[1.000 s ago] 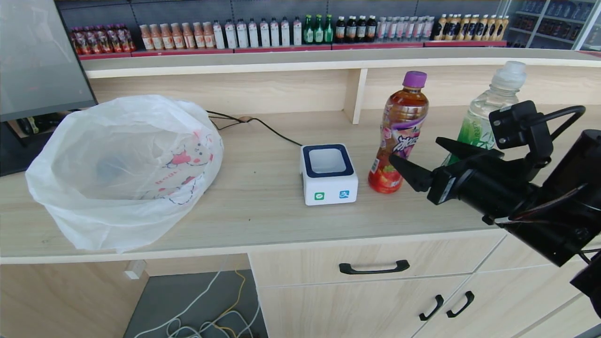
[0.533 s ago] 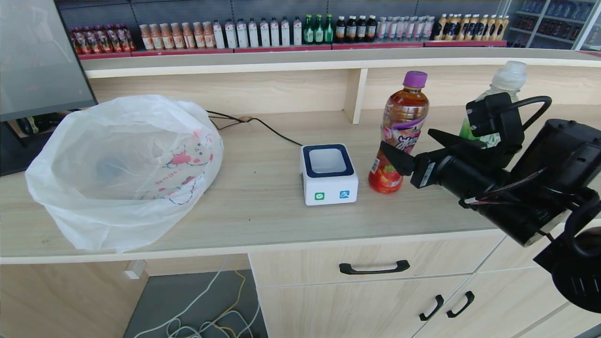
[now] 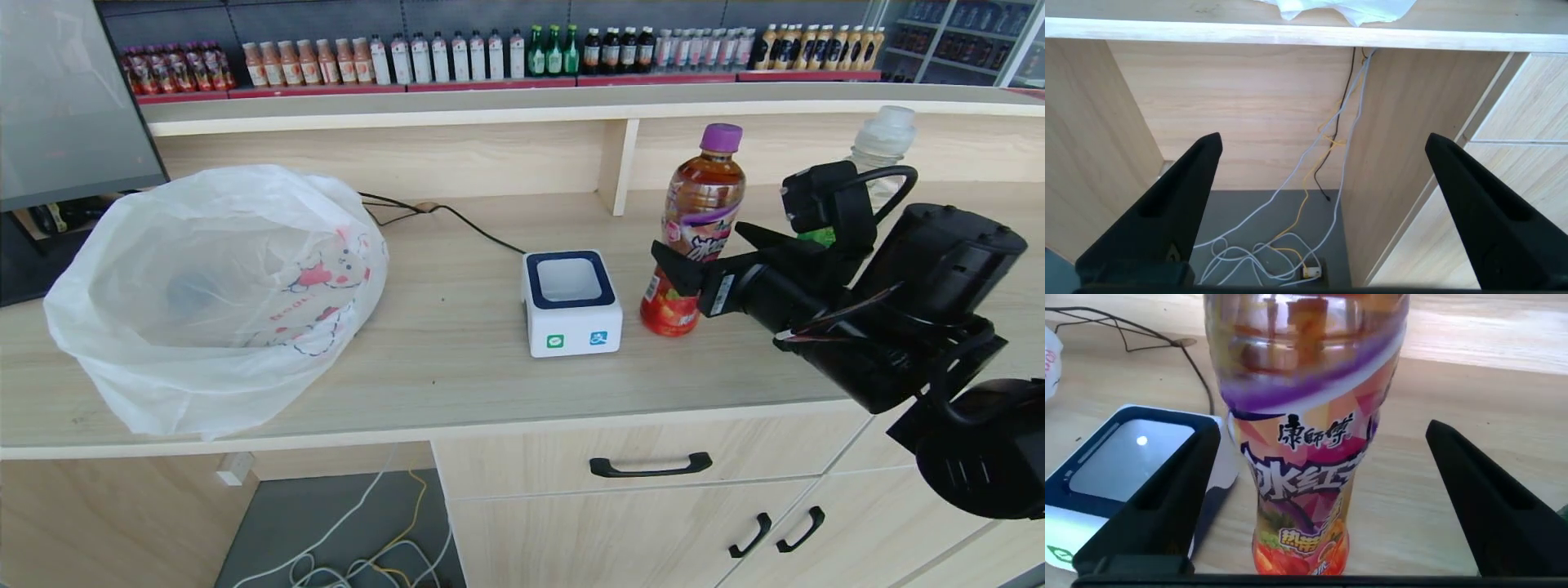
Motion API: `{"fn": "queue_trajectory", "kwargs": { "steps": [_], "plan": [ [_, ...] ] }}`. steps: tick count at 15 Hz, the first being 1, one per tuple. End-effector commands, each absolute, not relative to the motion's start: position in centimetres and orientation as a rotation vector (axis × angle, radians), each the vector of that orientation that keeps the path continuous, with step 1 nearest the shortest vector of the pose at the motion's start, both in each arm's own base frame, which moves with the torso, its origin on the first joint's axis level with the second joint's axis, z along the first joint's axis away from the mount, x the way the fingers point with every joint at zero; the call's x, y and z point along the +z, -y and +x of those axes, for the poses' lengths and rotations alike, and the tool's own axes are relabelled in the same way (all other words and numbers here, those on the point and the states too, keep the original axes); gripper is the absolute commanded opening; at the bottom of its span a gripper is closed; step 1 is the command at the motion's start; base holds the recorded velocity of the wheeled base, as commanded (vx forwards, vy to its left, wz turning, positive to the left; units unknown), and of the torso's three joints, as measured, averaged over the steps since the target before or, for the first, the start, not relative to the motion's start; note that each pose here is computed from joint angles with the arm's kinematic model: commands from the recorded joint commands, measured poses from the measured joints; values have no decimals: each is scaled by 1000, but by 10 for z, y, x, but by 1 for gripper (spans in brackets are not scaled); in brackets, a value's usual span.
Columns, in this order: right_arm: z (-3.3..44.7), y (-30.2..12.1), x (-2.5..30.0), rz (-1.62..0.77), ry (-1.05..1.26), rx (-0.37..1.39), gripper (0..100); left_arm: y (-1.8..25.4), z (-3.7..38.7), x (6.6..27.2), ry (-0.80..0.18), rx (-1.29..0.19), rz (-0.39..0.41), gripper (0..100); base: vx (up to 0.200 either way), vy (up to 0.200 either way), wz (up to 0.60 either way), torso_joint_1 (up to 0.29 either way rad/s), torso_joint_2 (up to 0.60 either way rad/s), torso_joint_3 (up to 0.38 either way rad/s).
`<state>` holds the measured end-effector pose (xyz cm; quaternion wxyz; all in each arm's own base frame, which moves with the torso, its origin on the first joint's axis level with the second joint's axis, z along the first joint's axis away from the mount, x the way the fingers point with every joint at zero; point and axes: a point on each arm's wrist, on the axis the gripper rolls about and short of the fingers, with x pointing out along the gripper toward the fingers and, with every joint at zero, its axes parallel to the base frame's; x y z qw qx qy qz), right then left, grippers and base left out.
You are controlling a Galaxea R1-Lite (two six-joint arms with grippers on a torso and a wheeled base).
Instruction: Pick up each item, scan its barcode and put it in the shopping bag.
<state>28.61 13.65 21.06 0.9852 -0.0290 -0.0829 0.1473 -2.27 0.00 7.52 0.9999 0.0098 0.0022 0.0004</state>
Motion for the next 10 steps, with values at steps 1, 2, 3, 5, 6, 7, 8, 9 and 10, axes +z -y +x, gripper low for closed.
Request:
{"fn": "queue_trajectory", "kwargs": {
  "steps": [1, 2, 3, 5, 6, 7, 8, 9, 10],
  "plan": [
    [294, -141, 209, -57, 168, 279, 100, 0, -23, 75, -5, 0, 20, 100, 0, 0, 0, 0, 0, 0],
    [299, -142, 210, -53, 172, 270, 100, 0, -23, 75, -5, 1, 20, 100, 0, 0, 0, 0, 0, 0],
    [302, -142, 210, -51, 173, 261, 100, 0, -23, 75, -5, 0, 20, 100, 0, 0, 0, 0, 0, 0],
    [302, -142, 208, -52, 167, 260, 100, 0, -23, 75, -5, 0, 20, 100, 0, 0, 0, 0, 0, 0],
    [304, -143, 206, -56, 160, 260, 100, 0, -23, 75, -5, 1, 20, 100, 0, 0, 0, 0, 0, 0],
    [305, -143, 205, -56, 160, 258, 100, 0, -23, 75, -5, 1, 20, 100, 0, 0, 0, 0, 0, 0],
    [307, -143, 205, -56, 160, 257, 100, 0, -23, 75, -5, 1, 20, 100, 0, 0, 0, 0, 0, 0],
    [309, -142, 206, -54, 166, 250, 100, 0, -23, 75, -5, 0, 20, 100, 0, 0, 0, 0, 0, 0],
    [310, -142, 207, -53, 170, 252, 100, 0, -23, 75, -5, 1, 20, 100, 0, 0, 0, 0, 0, 0]
  ]
}}
